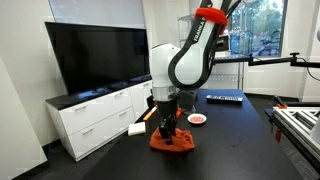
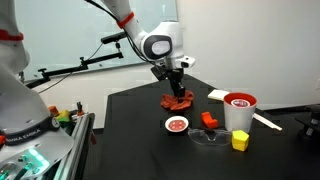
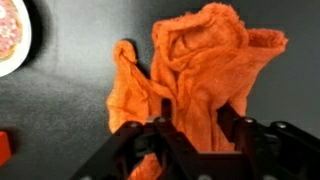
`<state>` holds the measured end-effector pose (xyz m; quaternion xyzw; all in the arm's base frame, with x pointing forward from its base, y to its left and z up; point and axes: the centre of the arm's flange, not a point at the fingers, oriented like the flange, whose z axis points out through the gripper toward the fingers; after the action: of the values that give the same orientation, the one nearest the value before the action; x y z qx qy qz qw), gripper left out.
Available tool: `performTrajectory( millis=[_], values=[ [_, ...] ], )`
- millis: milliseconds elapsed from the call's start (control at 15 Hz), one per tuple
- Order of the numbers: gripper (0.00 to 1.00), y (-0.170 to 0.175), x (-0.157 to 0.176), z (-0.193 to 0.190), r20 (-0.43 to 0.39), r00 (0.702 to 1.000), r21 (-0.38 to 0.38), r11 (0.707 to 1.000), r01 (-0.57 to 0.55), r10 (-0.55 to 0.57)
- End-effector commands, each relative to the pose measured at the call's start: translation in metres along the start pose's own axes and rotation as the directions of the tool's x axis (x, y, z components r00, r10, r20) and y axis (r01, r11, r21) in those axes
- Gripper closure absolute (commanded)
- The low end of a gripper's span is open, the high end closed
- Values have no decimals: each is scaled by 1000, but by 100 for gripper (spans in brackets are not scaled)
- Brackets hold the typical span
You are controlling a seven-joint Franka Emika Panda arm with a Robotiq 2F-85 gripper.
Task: Use the towel to clean the table, then put the papers on the plate
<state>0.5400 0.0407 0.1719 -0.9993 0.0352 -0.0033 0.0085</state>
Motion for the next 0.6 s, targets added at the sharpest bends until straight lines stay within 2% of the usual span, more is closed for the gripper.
performTrajectory(
  millis=[0,67,200,333,533],
  values=[
    [80,3,-1,-8,-32,999,10,999,32,-32],
    [89,3,-1,-8,-34,999,10,999,33,-33],
    [100,3,0,-8,-36,999,9,999,36,-35],
    [97,2,-2,-9,-35,998,9,999,48,-47],
    [97,-4,-9,-11,-32,996,15,996,87,-86]
  ],
)
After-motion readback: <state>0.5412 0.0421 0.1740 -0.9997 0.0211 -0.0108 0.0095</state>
